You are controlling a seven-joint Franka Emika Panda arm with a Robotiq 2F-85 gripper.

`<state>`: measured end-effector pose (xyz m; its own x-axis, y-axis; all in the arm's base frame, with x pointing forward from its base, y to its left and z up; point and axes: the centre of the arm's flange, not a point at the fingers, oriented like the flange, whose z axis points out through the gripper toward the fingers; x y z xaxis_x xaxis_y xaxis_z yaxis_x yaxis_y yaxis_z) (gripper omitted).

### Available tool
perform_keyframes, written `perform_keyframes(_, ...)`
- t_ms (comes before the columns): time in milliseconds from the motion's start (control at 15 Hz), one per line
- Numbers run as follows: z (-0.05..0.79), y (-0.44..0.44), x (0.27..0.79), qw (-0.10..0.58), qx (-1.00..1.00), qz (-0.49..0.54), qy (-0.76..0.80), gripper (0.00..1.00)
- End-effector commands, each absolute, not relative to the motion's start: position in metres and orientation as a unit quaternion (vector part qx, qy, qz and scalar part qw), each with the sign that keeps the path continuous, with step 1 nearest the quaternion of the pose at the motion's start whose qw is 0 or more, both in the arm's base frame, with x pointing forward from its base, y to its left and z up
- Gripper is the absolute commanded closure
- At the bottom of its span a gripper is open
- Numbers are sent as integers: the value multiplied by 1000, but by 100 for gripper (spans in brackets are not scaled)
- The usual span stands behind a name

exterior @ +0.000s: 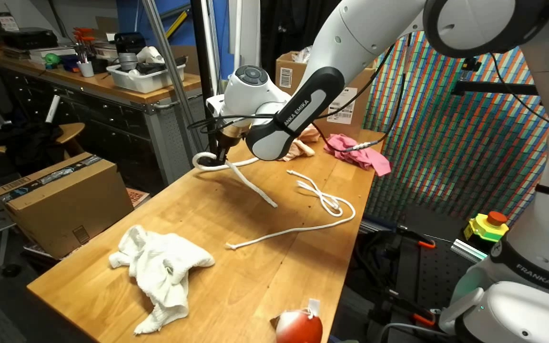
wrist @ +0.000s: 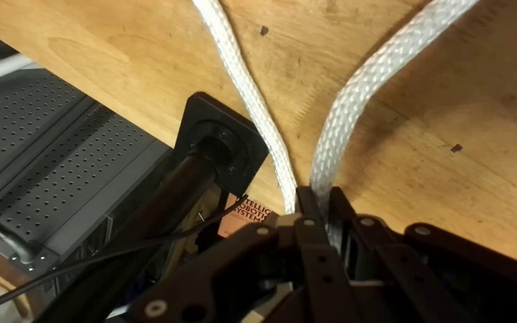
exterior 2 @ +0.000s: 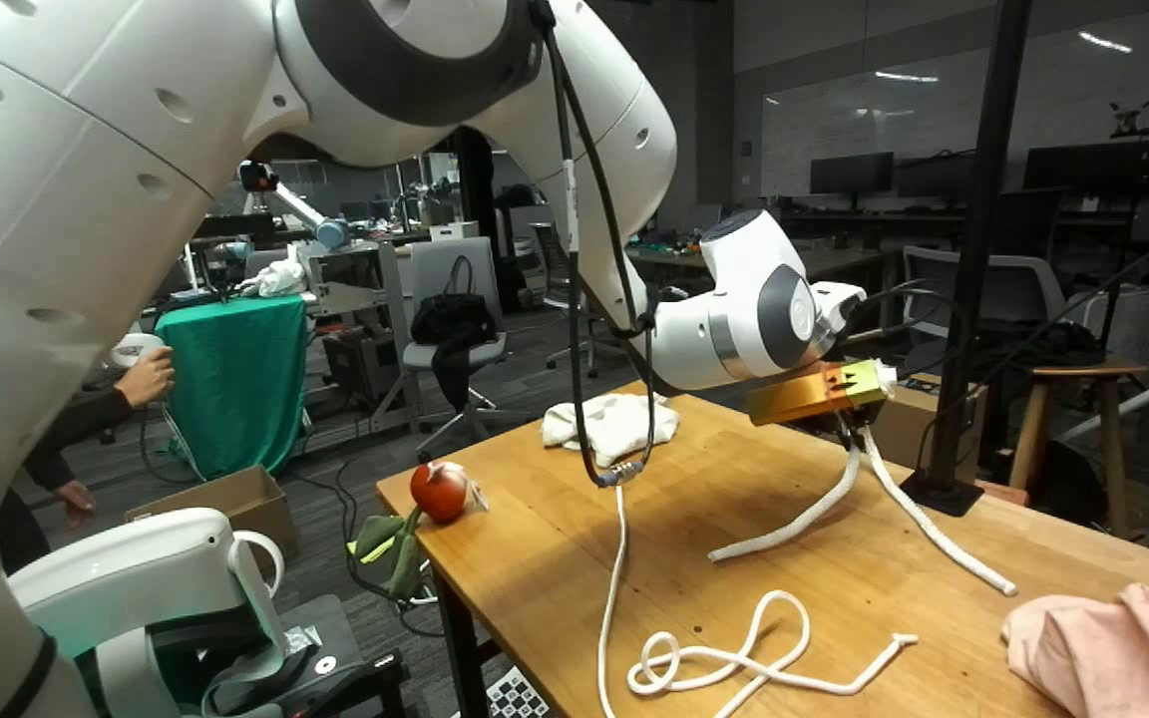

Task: Separate the things on the table

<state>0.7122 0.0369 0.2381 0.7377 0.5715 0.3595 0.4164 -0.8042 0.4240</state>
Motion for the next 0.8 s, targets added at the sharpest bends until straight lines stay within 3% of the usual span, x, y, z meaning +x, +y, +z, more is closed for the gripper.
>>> perform_keyframes(0,227,51,731,178,915,275,238,93)
perform_keyframes(200,221,53,734,182,919,263,229,91)
perform_keyframes(267,220,53,735,182,920,261,227,64)
perform_keyframes(333,219,52,735,183,922,257,226,64)
perform_keyframes(733,221,41,731,187,930,219,226,19)
